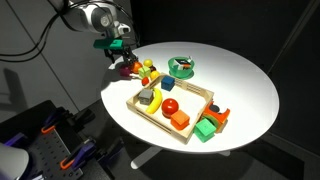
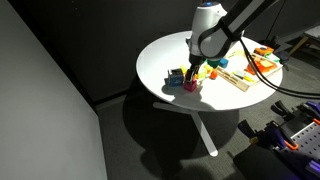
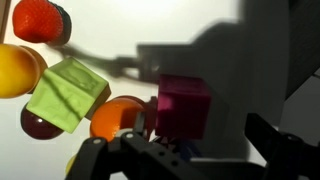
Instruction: Pick up the pink block and put it on the tray
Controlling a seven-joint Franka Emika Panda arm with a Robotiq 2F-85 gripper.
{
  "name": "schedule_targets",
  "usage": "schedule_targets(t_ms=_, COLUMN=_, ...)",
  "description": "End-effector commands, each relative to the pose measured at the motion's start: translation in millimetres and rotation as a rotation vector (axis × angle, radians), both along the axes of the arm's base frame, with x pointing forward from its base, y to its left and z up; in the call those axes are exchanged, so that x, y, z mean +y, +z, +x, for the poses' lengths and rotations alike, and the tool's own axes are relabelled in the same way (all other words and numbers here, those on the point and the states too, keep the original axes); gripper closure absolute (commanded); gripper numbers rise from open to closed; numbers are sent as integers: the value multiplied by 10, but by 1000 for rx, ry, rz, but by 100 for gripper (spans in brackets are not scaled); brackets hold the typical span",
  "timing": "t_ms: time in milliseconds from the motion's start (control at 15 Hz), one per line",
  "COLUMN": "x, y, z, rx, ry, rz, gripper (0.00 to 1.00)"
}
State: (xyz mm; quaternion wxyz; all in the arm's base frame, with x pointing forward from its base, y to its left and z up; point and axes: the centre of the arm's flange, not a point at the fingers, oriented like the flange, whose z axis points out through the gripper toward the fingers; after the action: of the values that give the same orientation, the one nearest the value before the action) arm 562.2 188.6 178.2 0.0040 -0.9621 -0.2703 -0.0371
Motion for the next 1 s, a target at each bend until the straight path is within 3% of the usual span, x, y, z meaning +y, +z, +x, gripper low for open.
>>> schedule_targets(t_ms=0, x=-93, y=-43, z=15, rx=-14, ry=-49, rz=-13, gripper=0)
schedule_targets(t_ms=933, x=-11, y=-313, z=-8, rx=5, ry=-42, rz=4, gripper=0)
